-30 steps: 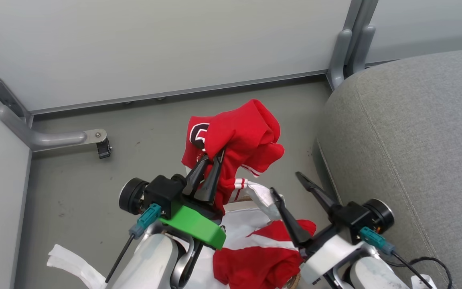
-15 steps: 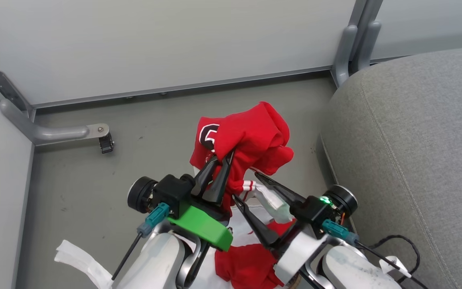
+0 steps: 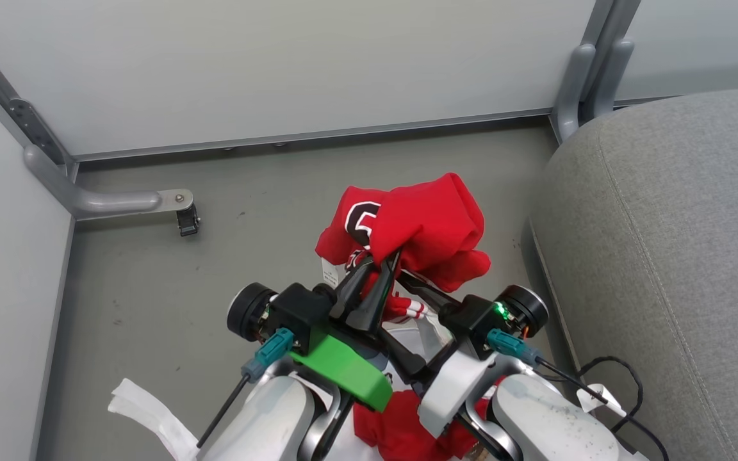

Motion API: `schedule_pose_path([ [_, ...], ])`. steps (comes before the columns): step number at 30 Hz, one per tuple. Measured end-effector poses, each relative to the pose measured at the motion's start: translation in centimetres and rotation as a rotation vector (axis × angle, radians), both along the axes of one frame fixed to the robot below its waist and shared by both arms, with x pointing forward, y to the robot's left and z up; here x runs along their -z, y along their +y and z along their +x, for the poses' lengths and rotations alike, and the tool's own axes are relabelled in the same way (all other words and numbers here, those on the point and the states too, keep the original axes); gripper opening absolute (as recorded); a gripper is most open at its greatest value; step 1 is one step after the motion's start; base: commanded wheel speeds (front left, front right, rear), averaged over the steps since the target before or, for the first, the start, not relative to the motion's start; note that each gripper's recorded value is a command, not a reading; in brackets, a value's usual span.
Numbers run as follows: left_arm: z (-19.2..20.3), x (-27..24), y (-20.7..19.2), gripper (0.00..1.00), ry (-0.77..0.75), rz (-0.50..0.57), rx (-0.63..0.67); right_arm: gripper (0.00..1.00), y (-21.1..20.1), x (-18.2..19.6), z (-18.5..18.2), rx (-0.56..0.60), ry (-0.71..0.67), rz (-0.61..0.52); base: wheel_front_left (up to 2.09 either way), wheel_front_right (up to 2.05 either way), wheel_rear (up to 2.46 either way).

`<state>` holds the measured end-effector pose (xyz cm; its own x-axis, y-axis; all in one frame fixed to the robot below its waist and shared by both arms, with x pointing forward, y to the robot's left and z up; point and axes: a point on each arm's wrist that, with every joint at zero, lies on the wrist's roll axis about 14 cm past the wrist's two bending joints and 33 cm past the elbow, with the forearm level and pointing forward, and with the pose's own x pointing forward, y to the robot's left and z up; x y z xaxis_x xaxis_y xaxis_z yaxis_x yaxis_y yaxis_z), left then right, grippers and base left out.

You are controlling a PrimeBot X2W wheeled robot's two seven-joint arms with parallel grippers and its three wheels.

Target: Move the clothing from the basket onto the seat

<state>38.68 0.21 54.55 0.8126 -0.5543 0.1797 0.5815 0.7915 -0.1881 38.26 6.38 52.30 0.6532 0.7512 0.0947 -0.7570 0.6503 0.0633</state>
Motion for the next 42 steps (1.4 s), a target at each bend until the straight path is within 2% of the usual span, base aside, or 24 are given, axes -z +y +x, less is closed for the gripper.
schedule_pose_path([
  [2, -0.1, 0.0, -0.1, 0.0, 0.001, 0.002, 0.004, 1.0, 0.2, -0.2, 0.1, -0.002, -0.005, 0.002, 0.0, 0.0, 0.0],
  [3, -0.2, 0.1, -0.2, 0.0, 0.002, 0.001, 0.006, 0.79, 0.3, -0.3, 0.2, -0.003, -0.007, 0.005, 0.0, 0.0, 0.0],
  [4, -0.3, 0.1, -0.2, 0.0, 0.003, 0.001, 0.008, 0.65, 0.4, -0.4, 0.2, -0.001, -0.007, 0.009, 0.0, 0.0, 0.0],
  [5, -0.3, 0.1, -0.2, 0.0, 0.004, 0.001, 0.009, 0.12, 0.3, -0.5, 0.3, 0.001, -0.007, 0.011, 0.0, 0.0, 0.0],
  [6, -0.3, 0.1, -0.3, 0.0, 0.005, 0.0, 0.009, 0.0, 0.3, -0.5, 0.3, 0.003, -0.007, 0.012, 0.0, 0.0, 0.0],
  [12, -0.2, 0.2, -0.3, 0.0, 0.01, -0.001, 0.005, 0.0, -0.3, -0.7, 0.9, 0.031, -0.005, 0.026, 0.0, 0.0, 0.0],
  [13, -0.2, 0.2, -0.3, 0.03, 0.01, -0.001, 0.006, 0.0, -0.4, -0.6, 0.9, 0.035, -0.004, 0.025, 0.0, 0.0, 0.0],
  [14, -0.2, 0.2, -0.3, 0.17, 0.01, -0.001, 0.007, 0.0, -0.5, -0.6, 0.8, 0.038, -0.004, 0.025, 0.0, 0.0, 0.0],
  [15, -0.2, 0.2, -0.4, 0.39, 0.009, -0.002, 0.007, 0.0, -0.6, -0.5, 0.8, 0.041, -0.003, 0.025, 0.0, 0.0, 0.0],
  [16, -0.1, 0.1, -0.4, 0.79, 0.007, -0.003, 0.008, 0.0, -0.7, -0.5, 0.8, 0.046, -0.003, 0.025, 0.0, 0.0, 0.0],
  [17, -0.1, 0.1, -0.5, 1.0, 0.006, -0.005, 0.01, 0.0, -0.9, -0.5, 0.9, 0.052, -0.006, 0.023, 0.0, 0.0, 0.0],
  [26, 0.2, 0.2, -1.3, 1.0, 0.004, 0.0, 0.03, 0.0, -2.6, -0.5, 0.9, 0.103, -0.011, 0.023, 0.0, 0.0, 0.0],
  [42, 0.7, 1.6, -5.2, 1.0, 0.032, 0.007, 0.142, 0.0, -10.4, -1.0, 1.1, 0.33, -0.023, 0.043, 0.0, 0.0, 0.0],
])
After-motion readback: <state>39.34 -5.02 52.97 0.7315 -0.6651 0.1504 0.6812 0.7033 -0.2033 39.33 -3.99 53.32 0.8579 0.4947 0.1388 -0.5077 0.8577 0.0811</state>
